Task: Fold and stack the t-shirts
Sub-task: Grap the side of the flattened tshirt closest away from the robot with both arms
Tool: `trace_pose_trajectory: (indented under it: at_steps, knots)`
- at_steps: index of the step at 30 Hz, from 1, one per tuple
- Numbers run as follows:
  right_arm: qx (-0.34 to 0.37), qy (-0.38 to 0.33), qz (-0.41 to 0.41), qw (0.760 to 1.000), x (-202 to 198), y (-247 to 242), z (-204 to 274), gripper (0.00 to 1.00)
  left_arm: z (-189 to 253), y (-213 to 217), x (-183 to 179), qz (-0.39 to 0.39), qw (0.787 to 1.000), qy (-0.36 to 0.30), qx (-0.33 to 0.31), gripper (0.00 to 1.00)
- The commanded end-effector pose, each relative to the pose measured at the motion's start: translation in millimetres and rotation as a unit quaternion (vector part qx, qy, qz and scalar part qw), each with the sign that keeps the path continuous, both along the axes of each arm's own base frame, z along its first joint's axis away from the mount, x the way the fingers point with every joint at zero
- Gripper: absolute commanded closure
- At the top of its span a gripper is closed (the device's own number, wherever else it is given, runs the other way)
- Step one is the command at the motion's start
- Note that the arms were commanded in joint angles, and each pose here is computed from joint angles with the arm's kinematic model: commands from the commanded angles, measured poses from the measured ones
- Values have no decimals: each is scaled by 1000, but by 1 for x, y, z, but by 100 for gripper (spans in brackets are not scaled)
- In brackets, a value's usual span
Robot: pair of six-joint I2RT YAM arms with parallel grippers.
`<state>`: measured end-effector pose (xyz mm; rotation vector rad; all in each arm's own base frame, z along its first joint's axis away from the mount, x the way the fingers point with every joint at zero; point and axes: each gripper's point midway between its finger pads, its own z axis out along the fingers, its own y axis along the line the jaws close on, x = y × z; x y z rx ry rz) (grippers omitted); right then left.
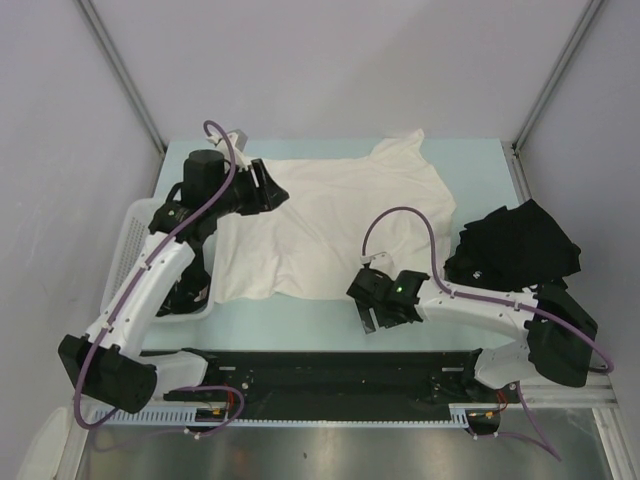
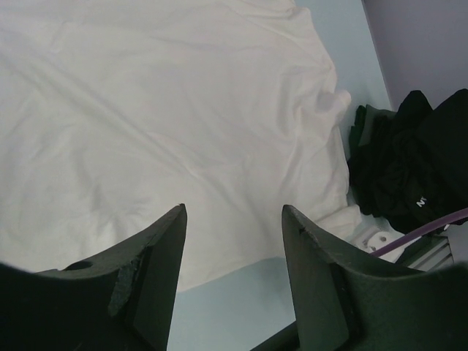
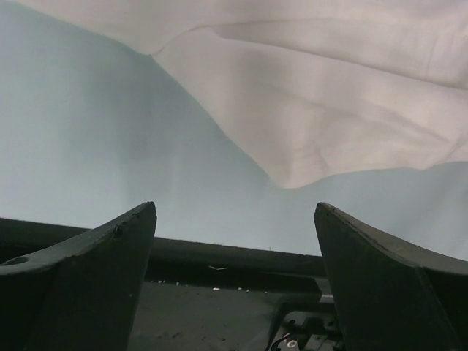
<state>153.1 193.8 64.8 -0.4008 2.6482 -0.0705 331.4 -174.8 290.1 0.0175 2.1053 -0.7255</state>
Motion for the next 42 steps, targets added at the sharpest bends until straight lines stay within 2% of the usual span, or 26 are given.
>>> trace_pose_trajectory:
  at_steps: [1, 5, 11, 30, 42]
  knots:
    - [-23, -23, 4, 999, 9, -5, -8, 6, 24, -3, 6, -7, 999, -36, 5, 40]
    - [-28, -20, 3, 999, 9, -11, -13, 8, 23, -3, 7, -6, 999, -34, 6, 40]
    - [-25, -15, -1, 1000, 13, -19, -20, 18, 22, -1, 5, -3, 999, -35, 9, 39]
    - [-55, 6, -27, 998, 16, -28, -40, 39, 27, -1, 7, -1, 999, -38, 9, 39]
    - [-59, 13, -30, 998, 13, -31, -41, 57, 23, -2, 5, -3, 999, -33, 6, 38]
